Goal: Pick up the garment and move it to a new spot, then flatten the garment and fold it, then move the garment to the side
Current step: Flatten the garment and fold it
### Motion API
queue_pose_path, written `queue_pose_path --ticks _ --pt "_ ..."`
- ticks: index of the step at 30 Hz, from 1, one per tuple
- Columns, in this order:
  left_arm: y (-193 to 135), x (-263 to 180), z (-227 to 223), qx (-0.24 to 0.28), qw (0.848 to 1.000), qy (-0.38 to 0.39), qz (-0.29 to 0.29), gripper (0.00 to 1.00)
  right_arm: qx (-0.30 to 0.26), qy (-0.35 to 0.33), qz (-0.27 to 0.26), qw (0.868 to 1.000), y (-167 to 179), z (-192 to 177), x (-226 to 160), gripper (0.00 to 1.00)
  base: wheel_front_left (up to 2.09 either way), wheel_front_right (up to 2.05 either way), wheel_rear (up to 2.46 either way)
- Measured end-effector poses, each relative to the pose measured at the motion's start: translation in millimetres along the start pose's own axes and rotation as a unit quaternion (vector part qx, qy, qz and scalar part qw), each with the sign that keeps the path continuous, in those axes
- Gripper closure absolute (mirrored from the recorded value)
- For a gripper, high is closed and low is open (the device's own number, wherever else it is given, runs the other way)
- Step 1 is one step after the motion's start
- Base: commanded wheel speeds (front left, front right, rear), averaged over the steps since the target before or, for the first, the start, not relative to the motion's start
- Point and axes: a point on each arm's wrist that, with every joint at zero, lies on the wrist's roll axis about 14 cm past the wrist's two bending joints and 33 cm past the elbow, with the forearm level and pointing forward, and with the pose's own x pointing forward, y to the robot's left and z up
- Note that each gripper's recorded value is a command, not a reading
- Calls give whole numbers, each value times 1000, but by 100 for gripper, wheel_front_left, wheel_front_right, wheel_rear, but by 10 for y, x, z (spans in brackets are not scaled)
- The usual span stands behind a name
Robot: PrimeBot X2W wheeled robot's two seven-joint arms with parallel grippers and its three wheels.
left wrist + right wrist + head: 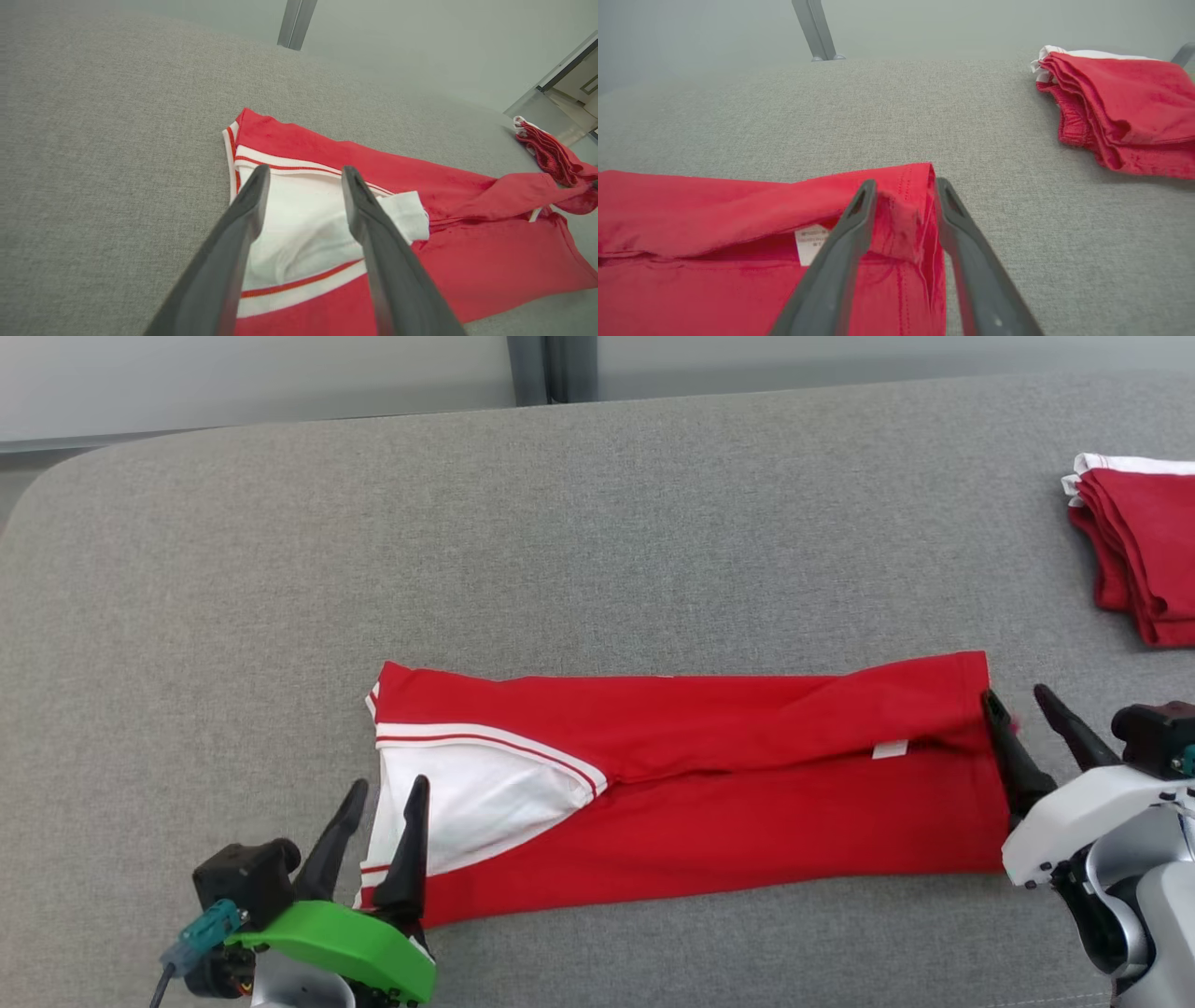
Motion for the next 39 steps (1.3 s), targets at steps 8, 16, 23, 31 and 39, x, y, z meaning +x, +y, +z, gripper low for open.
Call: queue_pose_path --ticks 8,16,23,31,39 --pt "23 -112 167 -10 999 -48 14 0 28 -23 -38 999 -114 -35 -291 0 0 0 0" --pt "-13 -135 227 4 998 -63 13 0 33 -18 -77 996 -279 -43 -490 0 0 0 0" --pt "35 -114 233 1 997 -73 29 0 33 21 -66 997 -211 -89 -273 0 0 0 0" --pt "165 -170 244 0 995 -82 53 0 29 113 -52 992 -167 -425 -28 0 0 0 0" --pt "297 -204 262 0 993 -88 73 0 25 176 -41 983 -122 -686 45 0 0 0 0"
